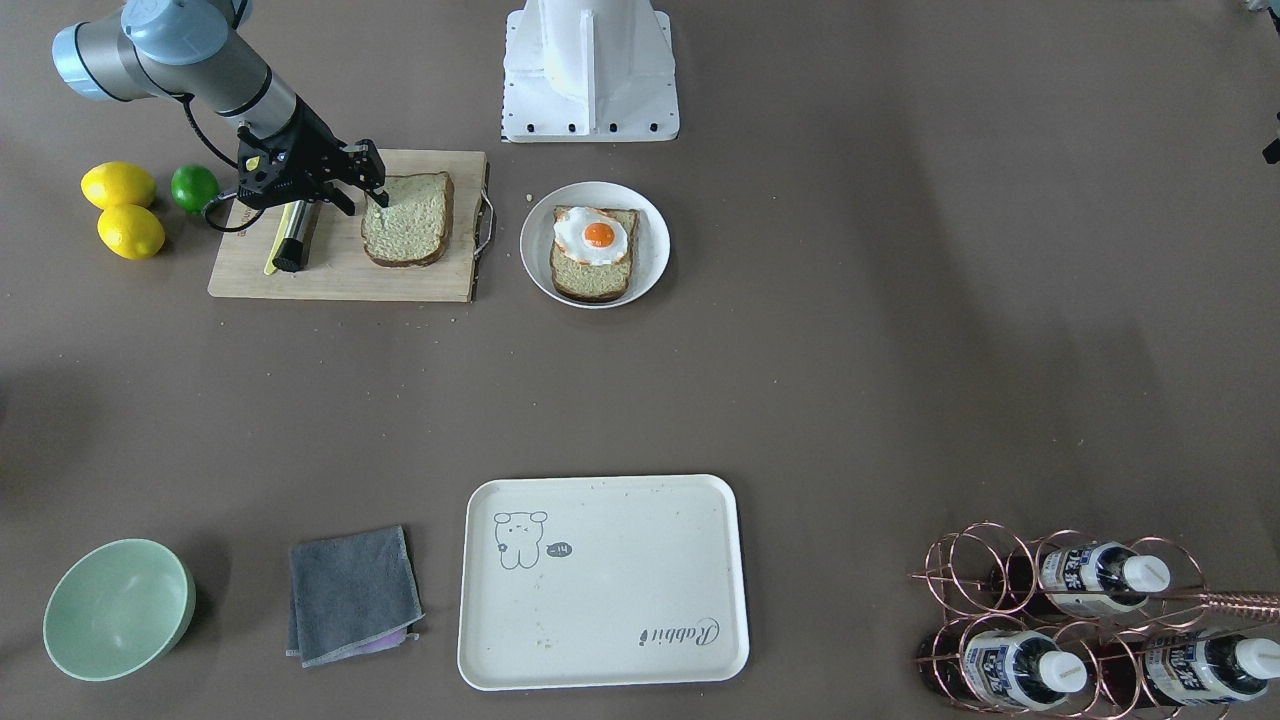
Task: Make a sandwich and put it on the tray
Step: 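Grasp the plain bread slice on the cutting board with the right gripper, then lift the bread slice and carry it over the egg toast on the plate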
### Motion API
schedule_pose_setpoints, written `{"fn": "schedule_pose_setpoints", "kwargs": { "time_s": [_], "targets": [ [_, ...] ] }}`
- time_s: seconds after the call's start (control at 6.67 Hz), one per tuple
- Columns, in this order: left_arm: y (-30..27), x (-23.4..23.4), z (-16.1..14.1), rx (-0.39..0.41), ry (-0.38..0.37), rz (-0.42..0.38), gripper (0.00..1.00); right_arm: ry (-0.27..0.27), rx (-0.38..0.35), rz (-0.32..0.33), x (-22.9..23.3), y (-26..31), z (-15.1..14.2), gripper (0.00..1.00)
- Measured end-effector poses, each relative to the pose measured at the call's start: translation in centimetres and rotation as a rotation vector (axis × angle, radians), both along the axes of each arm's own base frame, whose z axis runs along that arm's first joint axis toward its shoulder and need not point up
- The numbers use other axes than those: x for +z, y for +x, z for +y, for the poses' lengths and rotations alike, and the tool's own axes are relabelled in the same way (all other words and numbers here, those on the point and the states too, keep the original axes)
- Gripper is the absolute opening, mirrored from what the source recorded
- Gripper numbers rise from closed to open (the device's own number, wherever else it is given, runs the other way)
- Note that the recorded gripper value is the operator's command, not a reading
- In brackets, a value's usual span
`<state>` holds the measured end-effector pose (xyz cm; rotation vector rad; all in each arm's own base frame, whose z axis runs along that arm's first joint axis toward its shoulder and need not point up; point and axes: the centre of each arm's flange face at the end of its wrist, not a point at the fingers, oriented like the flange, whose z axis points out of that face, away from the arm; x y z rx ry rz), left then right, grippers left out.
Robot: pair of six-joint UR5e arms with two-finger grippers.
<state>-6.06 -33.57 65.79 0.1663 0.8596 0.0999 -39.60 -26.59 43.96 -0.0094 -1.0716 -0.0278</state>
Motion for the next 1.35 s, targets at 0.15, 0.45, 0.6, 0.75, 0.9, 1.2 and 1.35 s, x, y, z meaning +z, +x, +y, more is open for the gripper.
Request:
{"fn": "schedule_pose_setpoints", "kwargs": {
  "time_s": [0.15, 0.45, 0.6, 0.75, 0.9, 1.2, 1.35],
  "targets": [
    [0.0, 0.0, 0.0, 0.000, 0.000, 0.000, 0.98, 0.002, 0.003, -0.003, -0.1, 0.0, -0.2, 0.00],
    [0.0, 0.1, 0.0, 0.001, 0.000, 0.001, 0.98, 0.002, 0.027, -0.025, -1.1, 1.0, -1.8, 0.00],
    [0.0, 0.0, 0.0, 0.001, 0.000, 0.001, 0.98, -0.001, 0.036, -0.059, -2.6, 1.9, -3.2, 0.00],
    [0.0, 0.0, 0.0, 0.001, 0.001, 0.001, 0.98, 0.002, 0.039, -0.103, -4.6, 2.2, -4.5, 0.00],
    [0.0, 0.0, 0.0, 0.001, 0.000, 0.001, 0.98, 0.015, 0.039, -0.149, -7.0, 1.4, -5.5, 0.00],
    [0.0, 0.0, 0.0, 0.000, -0.001, 0.002, 0.98, -0.020, 0.043, -0.225, -11.7, -2.9, -6.0, 0.00],
    [0.0, 0.0, 0.0, -0.001, -0.002, 0.002, 0.98, -0.064, 0.058, -0.251, -13.8, -6.0, -5.4, 0.00]
  ]
}}
